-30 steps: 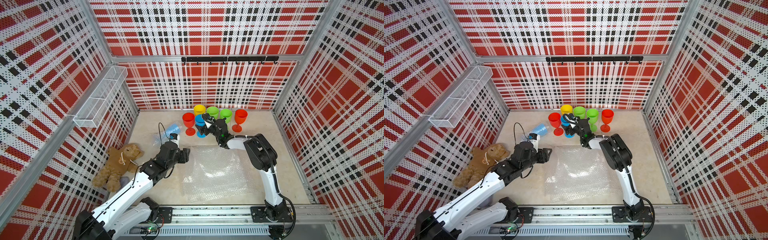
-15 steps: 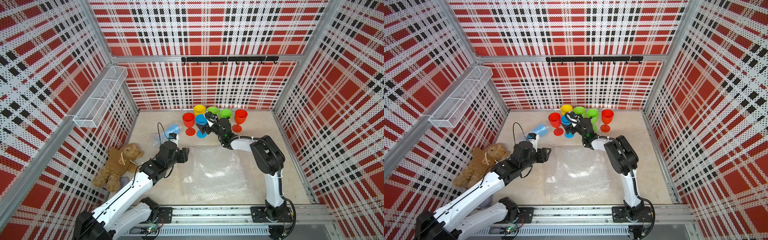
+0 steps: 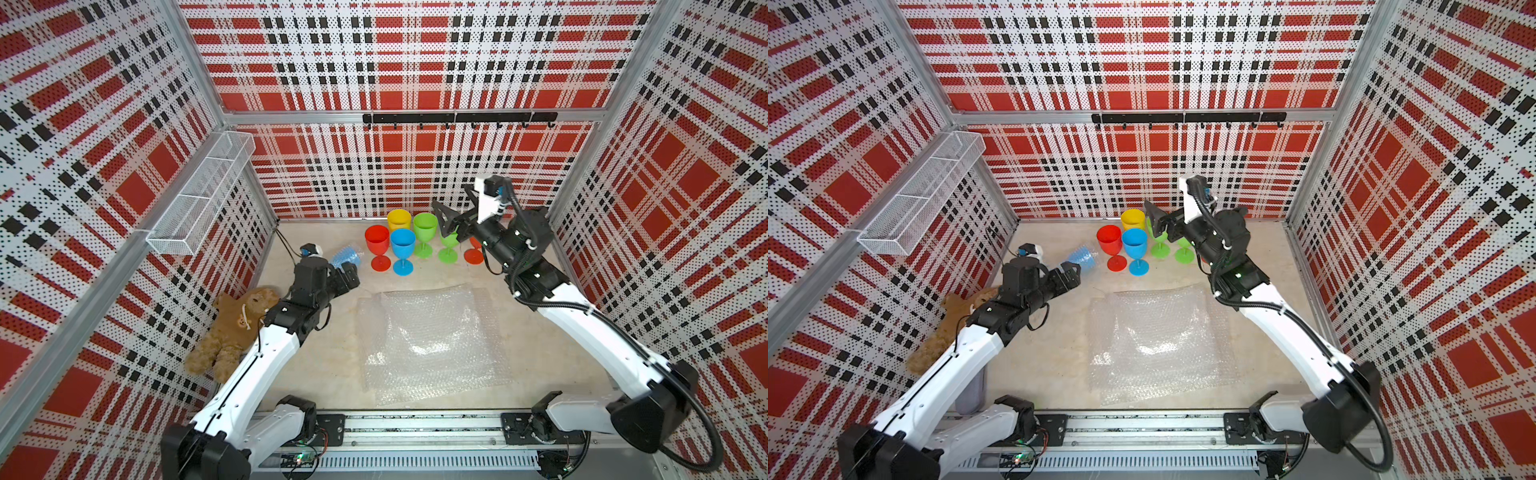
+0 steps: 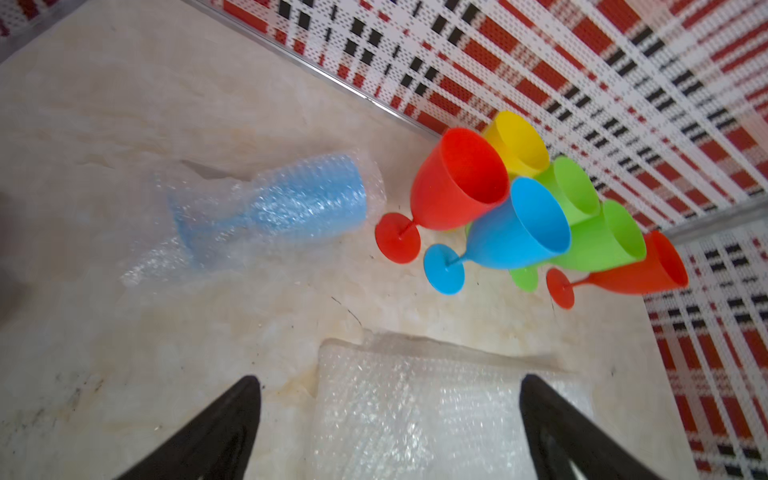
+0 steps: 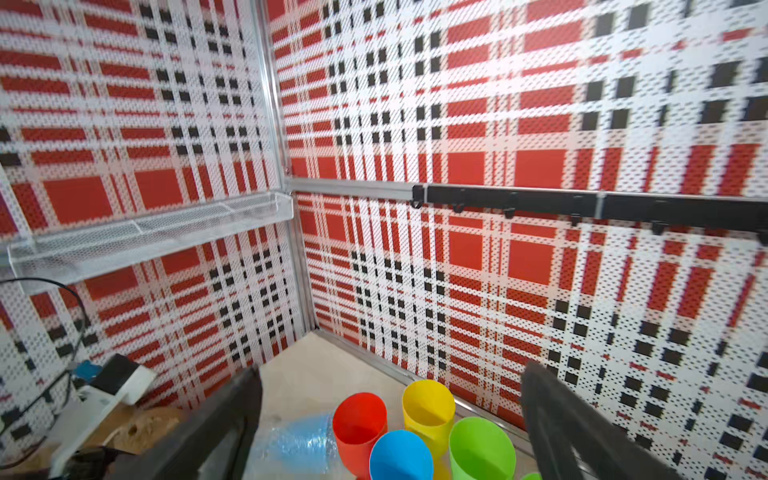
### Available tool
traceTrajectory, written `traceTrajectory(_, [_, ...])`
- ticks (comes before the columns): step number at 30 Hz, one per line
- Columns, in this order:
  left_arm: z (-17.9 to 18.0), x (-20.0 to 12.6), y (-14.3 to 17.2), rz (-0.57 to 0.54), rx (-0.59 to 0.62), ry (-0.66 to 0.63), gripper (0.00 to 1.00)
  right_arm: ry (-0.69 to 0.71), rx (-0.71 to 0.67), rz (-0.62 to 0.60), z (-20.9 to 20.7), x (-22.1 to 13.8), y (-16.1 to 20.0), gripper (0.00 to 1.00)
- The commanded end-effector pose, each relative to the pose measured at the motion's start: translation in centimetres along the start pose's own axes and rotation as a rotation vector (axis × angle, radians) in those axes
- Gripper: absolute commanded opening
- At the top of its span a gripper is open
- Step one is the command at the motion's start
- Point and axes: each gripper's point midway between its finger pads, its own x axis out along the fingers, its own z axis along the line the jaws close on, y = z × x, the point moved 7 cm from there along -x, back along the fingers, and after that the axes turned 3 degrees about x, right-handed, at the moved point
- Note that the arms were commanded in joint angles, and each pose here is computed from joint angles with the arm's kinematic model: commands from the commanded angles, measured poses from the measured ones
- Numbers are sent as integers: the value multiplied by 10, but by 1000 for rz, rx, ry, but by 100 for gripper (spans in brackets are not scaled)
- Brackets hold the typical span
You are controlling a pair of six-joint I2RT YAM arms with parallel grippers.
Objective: Unpack wine glasses from bubble wrap
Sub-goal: Place the wine glass at the center of the board, then adjust the bubble wrap at the center of the board.
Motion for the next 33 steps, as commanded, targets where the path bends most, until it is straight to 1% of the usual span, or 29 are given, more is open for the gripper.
traceTrajectory(1, [26,24,-16,7,-220,-122,98,161,224,139,-29,-36,57,100])
traceTrajectory(2, [36,36,-18,36,-277,-178,98,104,318,153,-36,-43,58,100])
traceTrajectory(4, [47,59,-18,108,-365,-257,98,59,474,246,-47,-49,63,100])
traceTrajectory(5, [51,73,-15,155,-387,-290,98,46,489,281,-46,-51,66,100])
traceTrajectory(6, [53,82,-14,183,-406,-305,98,66,491,315,-48,-52,71,100])
traceTrajectory(8, [51,103,-14,229,-413,-293,98,141,499,388,-52,-60,83,100])
traceTrajectory(10, [48,114,-25,208,-339,-309,98,190,480,448,-54,-67,91,100])
traceTrajectory(11, [46,117,-34,181,-282,-327,98,199,478,458,-54,-71,95,100])
traceTrajectory(13, [45,124,-49,130,-167,-348,98,173,479,446,-51,-78,100,100])
traceTrajectory(15, [49,133,-60,99,-116,-322,98,126,499,432,-46,-82,104,100])
traceTrajectory(16, [52,138,-65,90,-118,-296,98,102,507,431,-44,-83,105,100])
traceTrajectory(20, [57,160,-78,73,-136,-130,99,44,528,436,-38,-83,109,100])
traceTrajectory(22, [56,174,-82,75,-111,-66,99,29,531,448,-36,-83,110,100])
traceTrajectory(23, [58,183,-80,98,-101,-52,99,24,530,448,-36,-84,110,100])
traceTrajectory(26, [59,211,-65,219,-77,28,99,8,519,439,-33,-87,106,100])
traceTrajectory(27, [62,216,-59,255,-74,47,97,-2,510,440,-31,-88,106,100])
traceTrajectory(29, [57,219,-50,298,-74,115,96,-20,498,451,-28,-88,108,100])
traceTrajectory(30, [52,217,-48,301,-70,144,95,-25,501,463,-26,-87,110,100])
traceTrajectory(31, [49,213,-47,296,-60,161,95,-38,466,474,-23,-87,112,100])
traceTrajectory(33, [42,206,-42,287,-29,177,96,-49,455,496,-19,-86,117,100])
